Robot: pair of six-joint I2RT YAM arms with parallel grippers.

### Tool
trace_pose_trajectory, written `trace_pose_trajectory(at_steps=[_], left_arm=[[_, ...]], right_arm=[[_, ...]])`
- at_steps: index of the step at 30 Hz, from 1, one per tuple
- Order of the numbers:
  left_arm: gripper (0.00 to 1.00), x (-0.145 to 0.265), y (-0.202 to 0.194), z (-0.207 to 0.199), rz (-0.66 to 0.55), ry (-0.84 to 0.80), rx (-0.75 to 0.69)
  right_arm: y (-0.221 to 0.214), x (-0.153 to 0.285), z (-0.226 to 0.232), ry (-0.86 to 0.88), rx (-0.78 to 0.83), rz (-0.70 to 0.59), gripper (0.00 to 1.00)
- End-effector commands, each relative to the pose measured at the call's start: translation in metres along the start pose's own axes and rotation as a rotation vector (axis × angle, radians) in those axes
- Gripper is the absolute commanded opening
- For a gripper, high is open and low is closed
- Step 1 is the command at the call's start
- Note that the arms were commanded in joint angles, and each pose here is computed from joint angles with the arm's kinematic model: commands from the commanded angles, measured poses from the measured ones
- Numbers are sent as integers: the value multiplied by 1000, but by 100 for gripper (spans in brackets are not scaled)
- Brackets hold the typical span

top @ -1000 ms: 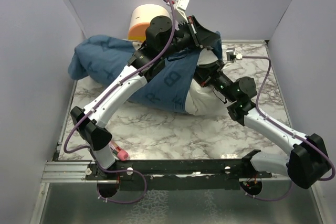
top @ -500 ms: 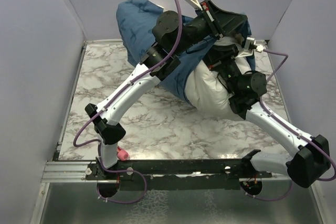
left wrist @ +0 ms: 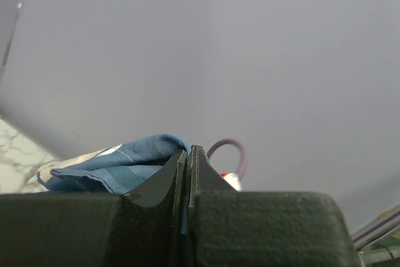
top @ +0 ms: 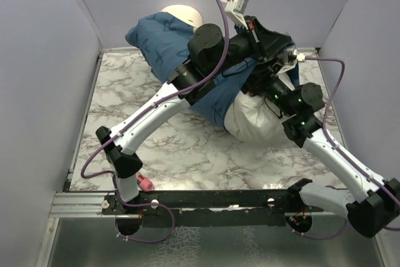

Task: Put the pillow into the pillowcase
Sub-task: Stuff the pillow into the pillowcase.

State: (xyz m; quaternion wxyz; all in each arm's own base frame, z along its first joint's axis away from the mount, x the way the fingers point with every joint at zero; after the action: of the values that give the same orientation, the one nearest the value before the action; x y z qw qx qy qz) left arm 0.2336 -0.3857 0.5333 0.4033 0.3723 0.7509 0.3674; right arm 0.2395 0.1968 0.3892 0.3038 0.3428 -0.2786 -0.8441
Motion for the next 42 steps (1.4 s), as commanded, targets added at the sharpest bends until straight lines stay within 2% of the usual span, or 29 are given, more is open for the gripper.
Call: trace_pose_trajectory(at_steps=[1, 3, 5, 8, 10, 14, 19, 22, 25, 27, 30, 32, 35, 36, 37, 40, 42], left_arm=[[0, 50, 73, -74, -257, -121, -100], [0, 54, 62, -34, -237, 53, -57], [0, 65, 54, 1, -245, 166, -14], [0, 79, 48, 37, -258, 261, 12], [0, 82, 48, 49, -257, 267, 9], [0, 80, 47, 58, -247, 269, 5], [0, 79, 50, 57, -243, 264, -11], [0, 78, 53, 54, -241, 245, -17], [0, 75, 59, 45, -235, 171, -21], [0, 72, 63, 32, -229, 50, -34], [0, 72, 68, -10, -198, -284, -124], [0, 74, 78, -42, -203, -407, -184], [0, 77, 93, -81, -213, -491, -253], [0, 79, 102, -96, -239, -521, -270], [0, 82, 110, -112, -273, -552, -278], [0, 94, 133, -149, -378, -620, -286], [0, 101, 141, -162, -424, -632, -284]], right_arm=[[-6, 32, 5, -158, 113, 199, 55], [6, 47, 14, -213, 180, 190, 70], [14, 62, 20, -276, 239, 189, 79], [25, 83, 32, -324, 314, 188, 87], [34, 92, 46, -307, 359, 179, 90], [53, 106, 71, -300, 431, 158, 95], [58, 130, 70, -444, 506, 233, 100], [45, 142, 56, -529, 499, 356, 100], [11, 142, 26, -556, 413, 527, 100], [-7, 131, 2, -561, 379, 546, 98], [-11, 97, -27, -568, 400, 483, 89], [0, 62, -29, -498, 423, 417, 74], [31, 8, -3, -294, 427, 269, 28], [47, -9, 13, -209, 427, 198, 16], [60, -24, 30, -128, 417, 147, 9], [89, -55, 67, 53, 347, 28, 4], [87, -63, 65, 80, 273, 12, 3]])
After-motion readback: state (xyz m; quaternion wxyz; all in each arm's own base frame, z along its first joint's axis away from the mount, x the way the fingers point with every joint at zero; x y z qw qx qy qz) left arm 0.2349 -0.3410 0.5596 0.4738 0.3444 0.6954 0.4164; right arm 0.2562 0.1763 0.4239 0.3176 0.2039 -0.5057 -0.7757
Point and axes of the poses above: each gripper's point midway between its finger pads, its own x axis back along the fingers, its own z axis along the line the jaws close on, y = z × x, the point moved 9 cm from there along x, back along the fingers, and after that the axes turned 13 degrees about -x, right-handed, at the moved point
